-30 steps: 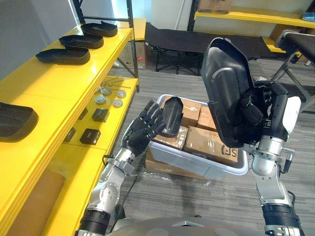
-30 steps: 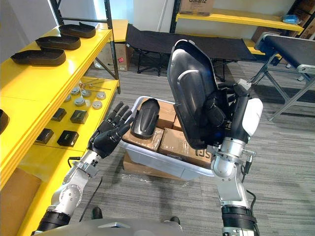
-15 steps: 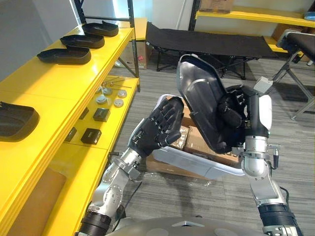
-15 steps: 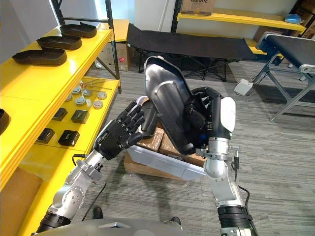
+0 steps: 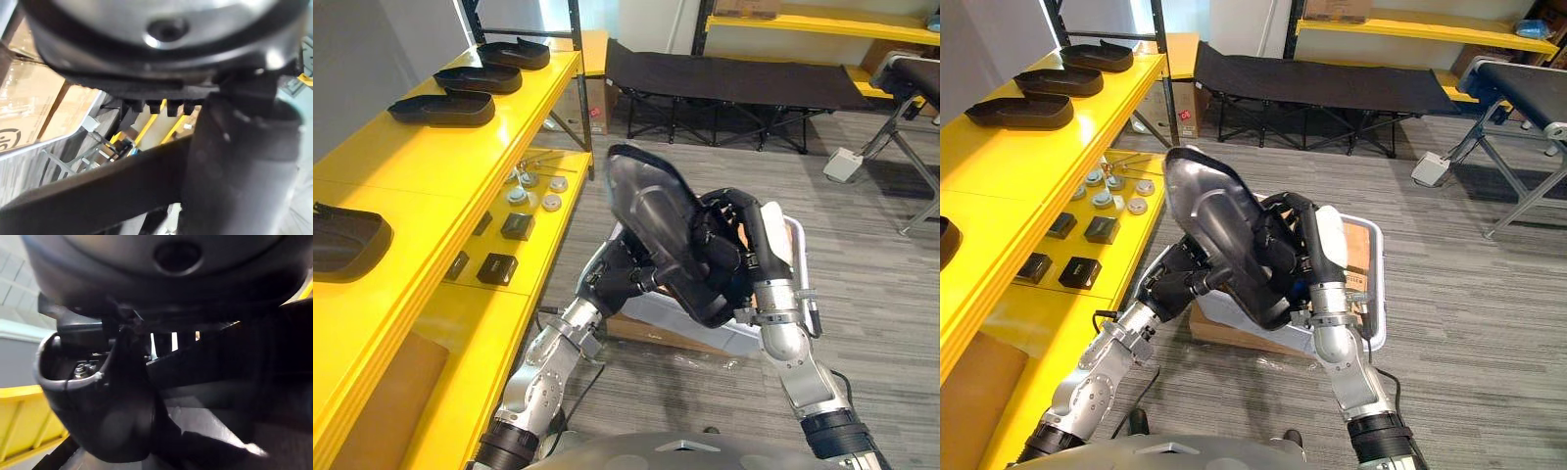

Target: Walk over and take three plastic housings, then place them on the shelf

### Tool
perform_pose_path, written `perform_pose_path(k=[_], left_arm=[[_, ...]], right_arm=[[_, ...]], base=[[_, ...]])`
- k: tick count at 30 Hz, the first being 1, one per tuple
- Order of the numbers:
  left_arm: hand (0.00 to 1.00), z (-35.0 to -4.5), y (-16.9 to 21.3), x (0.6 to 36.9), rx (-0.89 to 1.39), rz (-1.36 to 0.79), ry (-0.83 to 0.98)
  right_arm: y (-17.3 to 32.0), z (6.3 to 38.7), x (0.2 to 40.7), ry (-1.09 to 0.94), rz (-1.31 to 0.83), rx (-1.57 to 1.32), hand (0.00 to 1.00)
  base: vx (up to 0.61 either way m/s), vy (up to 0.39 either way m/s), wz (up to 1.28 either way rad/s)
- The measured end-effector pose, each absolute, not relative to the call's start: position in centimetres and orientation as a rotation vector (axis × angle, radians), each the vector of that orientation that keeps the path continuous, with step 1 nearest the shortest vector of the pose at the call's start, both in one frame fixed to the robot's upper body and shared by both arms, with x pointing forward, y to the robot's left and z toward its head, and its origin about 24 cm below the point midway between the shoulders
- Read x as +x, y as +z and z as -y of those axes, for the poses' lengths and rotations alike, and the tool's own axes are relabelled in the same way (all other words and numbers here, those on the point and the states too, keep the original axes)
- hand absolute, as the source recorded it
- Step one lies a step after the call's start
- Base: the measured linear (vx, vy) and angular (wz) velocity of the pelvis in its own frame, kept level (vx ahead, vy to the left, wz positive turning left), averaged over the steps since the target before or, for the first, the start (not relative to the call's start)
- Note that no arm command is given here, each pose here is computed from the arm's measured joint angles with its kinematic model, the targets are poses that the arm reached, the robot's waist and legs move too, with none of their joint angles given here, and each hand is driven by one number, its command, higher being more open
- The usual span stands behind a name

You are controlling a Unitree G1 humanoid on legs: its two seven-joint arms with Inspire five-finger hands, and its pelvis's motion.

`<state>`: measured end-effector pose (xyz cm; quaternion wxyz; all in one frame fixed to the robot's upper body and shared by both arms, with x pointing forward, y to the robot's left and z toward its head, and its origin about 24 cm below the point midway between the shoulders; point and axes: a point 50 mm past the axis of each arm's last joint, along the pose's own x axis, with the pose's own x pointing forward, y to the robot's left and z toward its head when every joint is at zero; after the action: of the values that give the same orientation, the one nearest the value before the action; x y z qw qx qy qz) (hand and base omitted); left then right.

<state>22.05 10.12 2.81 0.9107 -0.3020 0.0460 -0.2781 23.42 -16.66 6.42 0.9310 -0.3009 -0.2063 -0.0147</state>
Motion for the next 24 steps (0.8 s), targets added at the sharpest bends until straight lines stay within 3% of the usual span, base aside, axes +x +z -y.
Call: perform_pose_path(k=[7,8,15,24], left_arm=[[1.00,-9.4,2.5,21.7,-0.671,-0.168,-0.591],[0.00,-9.1,2.5,21.6,-0.672,-0.180,-0.603],[0.00,-8.5,2.0,21.4,-0.695,-0.258,-0.553],[0.00,-10.1,1.0,21.3,-0.560,-0.308,-0.422]], right_arm=[[4.6,15.7,22.6,-0.016,0.352,-0.575,0.00],[4.3,15.4,22.5,-0.015,0.343,-0.575,0.00],[3.1,14.9,22.1,-0.074,0.319,-0.581,0.00],[3.1,13.5,21.5,-0.086,0.359,-0.543,0.00]], base=[[0.00,0.000,0.03],[0.00,0.000,0.07],[0.00,-0.001,0.04],[0.00,0.000,0.00]])
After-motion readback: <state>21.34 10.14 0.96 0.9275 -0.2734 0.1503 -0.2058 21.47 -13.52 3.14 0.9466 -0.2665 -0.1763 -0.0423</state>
